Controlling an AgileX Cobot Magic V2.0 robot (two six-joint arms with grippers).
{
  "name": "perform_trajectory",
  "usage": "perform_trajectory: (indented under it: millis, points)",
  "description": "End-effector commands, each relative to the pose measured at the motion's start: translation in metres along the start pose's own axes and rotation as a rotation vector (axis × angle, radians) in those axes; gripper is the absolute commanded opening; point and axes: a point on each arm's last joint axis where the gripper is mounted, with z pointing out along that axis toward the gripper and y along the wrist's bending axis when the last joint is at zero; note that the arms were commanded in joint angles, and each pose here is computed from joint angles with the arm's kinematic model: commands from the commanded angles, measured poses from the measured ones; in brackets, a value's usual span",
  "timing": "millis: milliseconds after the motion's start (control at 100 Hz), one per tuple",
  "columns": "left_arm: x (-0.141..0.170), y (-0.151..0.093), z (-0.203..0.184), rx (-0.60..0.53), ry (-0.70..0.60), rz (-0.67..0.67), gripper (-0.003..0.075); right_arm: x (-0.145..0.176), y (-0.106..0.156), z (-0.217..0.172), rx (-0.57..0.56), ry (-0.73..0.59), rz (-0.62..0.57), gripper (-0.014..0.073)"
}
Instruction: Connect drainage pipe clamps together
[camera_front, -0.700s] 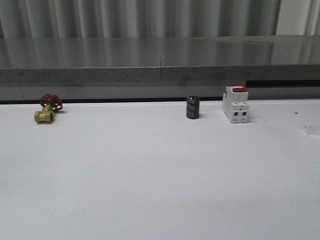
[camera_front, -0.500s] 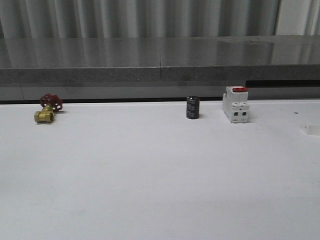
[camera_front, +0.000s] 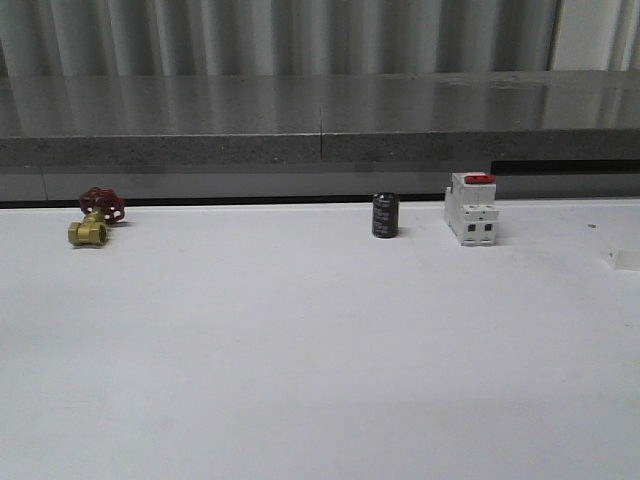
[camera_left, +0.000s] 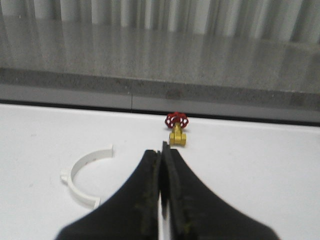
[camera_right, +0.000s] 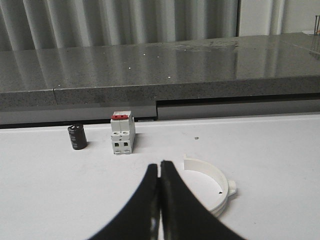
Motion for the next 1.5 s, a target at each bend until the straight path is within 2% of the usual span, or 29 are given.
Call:
perform_trajectory:
  millis: [0,120,270,570,640,680,730,830,900,1000,1140,1310,1490]
  points:
    - [-0.033,-0.004,0.003,-0.010,0.045,-0.016,-0.0020,-0.016,0.001,-0.003,-0.010,-0.123,-0.017,-0.0067]
    - [-0.060,-0.007,0.021,-0.050,0.231,-0.011,-0.0020,-0.016,0.001,-0.003,-0.010,-0.123,-0.017,-0.0067]
    - [-0.085,-0.010,0.049,-0.077,0.363,-0.005,-0.0020,-0.016,0.001,-0.003,-0.010,-0.123,-0.017,-0.0067]
    - [-0.080,-0.008,0.095,-0.119,0.522,0.049,-0.0015,-0.016,0.001,-0.003,-0.010,-0.123,-0.017,-0.0067]
    - [-0.077,-0.007,0.101,-0.122,0.551,0.050,0.0036,-0.016,0.001,-0.003,-0.010,-0.123,-0.017,-0.0067]
    - [-0.075,-0.007,0.103,-0.124,0.562,0.053,0.0096,-0.016,0.001,-0.003,-0.010,-0.123,-0.017,-0.0067]
    - [-0.073,-0.007,0.106,-0.125,0.573,0.053,0.0190,-0.016,0.001,-0.003,-0.010,-0.123,-0.017,-0.0067]
    - [-0.072,-0.007,0.110,-0.124,0.581,0.052,0.0435,-0.016,0.001,-0.003,-0.010,-0.123,-0.017,-0.0067]
    - [-0.071,-0.008,0.113,-0.117,0.576,0.040,0.0533,-0.016,0.001,-0.003,-0.010,-0.123,-0.017,-0.0067]
    - [-0.070,-0.008,0.120,-0.113,0.575,0.039,0.0554,-0.016,0.001,-0.003,-0.010,-0.123,-0.017,-0.0067]
    - [-0.072,-0.003,0.144,-0.158,0.672,0.028,0.0554,-0.016,0.001,-0.003,-0.010,-0.123,-0.017,-0.0067]
    - [-0.078,0.024,0.189,-0.261,0.743,-0.019,0.0554,-0.016,0.001,-0.003,-0.010,-0.123,-0.017,-0.0067]
    - [-0.070,0.053,0.238,-0.250,0.849,-0.019,0.0554,-0.016,0.001,-0.003,-0.010,-0.123,-0.017,-0.0067]
